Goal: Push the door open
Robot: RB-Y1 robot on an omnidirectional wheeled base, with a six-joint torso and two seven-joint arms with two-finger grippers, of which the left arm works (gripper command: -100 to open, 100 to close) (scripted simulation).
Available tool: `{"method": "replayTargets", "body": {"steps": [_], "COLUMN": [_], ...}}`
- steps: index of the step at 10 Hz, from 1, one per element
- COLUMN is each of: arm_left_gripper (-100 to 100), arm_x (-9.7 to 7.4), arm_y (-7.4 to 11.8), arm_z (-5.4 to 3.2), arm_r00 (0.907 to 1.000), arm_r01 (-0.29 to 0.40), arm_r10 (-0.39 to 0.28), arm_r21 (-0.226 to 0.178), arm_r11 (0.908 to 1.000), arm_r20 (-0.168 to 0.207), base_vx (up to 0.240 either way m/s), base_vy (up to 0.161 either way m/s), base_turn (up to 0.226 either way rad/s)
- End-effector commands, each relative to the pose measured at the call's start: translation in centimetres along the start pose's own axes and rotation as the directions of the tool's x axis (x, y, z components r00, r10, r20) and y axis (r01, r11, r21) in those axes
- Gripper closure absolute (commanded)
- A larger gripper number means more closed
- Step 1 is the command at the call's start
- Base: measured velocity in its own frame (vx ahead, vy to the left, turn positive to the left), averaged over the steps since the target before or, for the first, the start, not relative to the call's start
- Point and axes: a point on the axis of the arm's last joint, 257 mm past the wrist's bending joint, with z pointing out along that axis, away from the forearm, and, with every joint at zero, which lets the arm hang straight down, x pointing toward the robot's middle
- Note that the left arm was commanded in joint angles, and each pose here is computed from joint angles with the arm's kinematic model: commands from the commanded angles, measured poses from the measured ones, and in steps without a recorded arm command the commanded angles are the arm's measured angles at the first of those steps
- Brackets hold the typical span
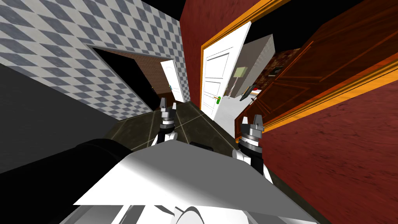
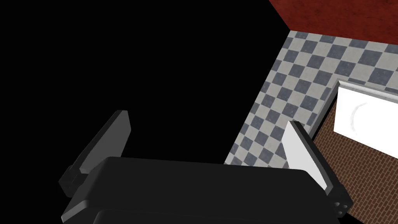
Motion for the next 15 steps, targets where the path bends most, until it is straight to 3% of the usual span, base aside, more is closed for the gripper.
{"method": "replayTargets", "body": {"steps": [1,7,15], "arm_left_gripper": [-100,-100,-100], "arm_x": [0.5,2.3,4.7], "arm_y": [1.3,5.5,11.1], "arm_z": [-0.05,-0.29,-0.73], "arm_r00": [0.9998,0.9974,0.9907], "arm_r01": [0.011,0.043,0.079], "arm_r10": [-0.011,-0.048,-0.096], "arm_r21": [-0.018,-0.081,-0.171], "arm_r11": [0.9998,0.9957,0.9822], "arm_r20": [-0.015,-0.054,-0.096], "base_vx": [0.116,0.110,0.096], "base_vy": [0.047,0.002,0.018], "base_turn": [-0.091,-0.069,-0.064]}}
